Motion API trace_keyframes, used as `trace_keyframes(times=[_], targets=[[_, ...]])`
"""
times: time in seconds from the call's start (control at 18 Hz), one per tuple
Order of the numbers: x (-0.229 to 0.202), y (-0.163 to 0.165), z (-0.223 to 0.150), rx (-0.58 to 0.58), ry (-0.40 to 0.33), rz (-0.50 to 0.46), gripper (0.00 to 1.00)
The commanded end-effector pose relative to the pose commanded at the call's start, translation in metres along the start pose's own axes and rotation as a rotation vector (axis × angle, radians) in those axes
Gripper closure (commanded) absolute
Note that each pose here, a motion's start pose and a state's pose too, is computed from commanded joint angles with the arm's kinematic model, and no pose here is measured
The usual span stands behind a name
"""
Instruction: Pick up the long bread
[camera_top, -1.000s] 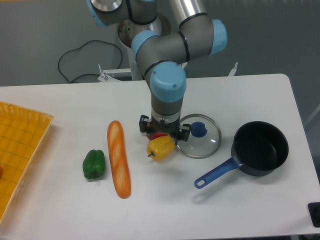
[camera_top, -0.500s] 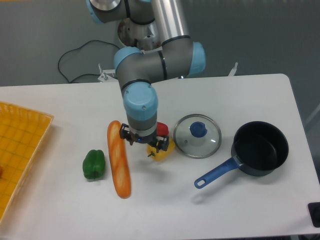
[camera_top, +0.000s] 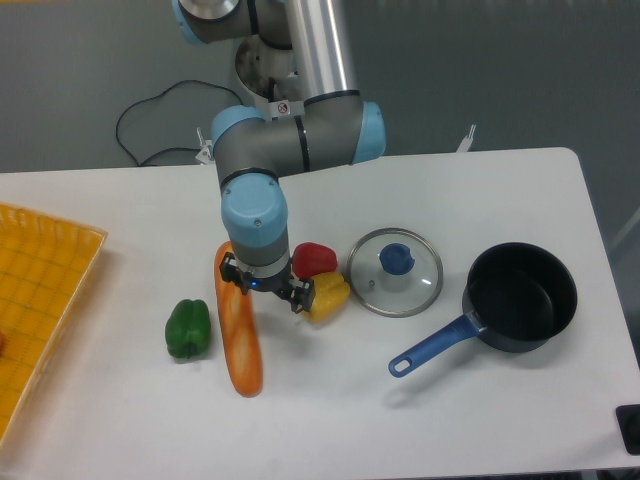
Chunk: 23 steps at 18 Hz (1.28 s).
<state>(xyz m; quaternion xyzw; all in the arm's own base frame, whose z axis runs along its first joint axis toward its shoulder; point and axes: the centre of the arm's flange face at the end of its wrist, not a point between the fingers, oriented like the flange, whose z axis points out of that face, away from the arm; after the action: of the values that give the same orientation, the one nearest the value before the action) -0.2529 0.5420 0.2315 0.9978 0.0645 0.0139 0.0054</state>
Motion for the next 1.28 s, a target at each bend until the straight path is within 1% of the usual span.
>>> trace_keyframes(times=[0.28,0.61,1.0,1.06,1.11,1.28], targets=[[0.019,-0.001,0.022,-0.023,0.010,0.023,0.09],[0.043,-0.007,0.032,-0.040,0.015,0.030,0.09],[0.052,-0.009,0.045,-0.058,0.021,0.033,0.10],[0.054,-0.009,0.045,-0.057,0.021,0.034,0.12],[0.055,-0.010,0.046,-0.058,0.021,0.031,0.17],[0.055,-0.010,0.048,-0.060,0.022,0.027,0.37]])
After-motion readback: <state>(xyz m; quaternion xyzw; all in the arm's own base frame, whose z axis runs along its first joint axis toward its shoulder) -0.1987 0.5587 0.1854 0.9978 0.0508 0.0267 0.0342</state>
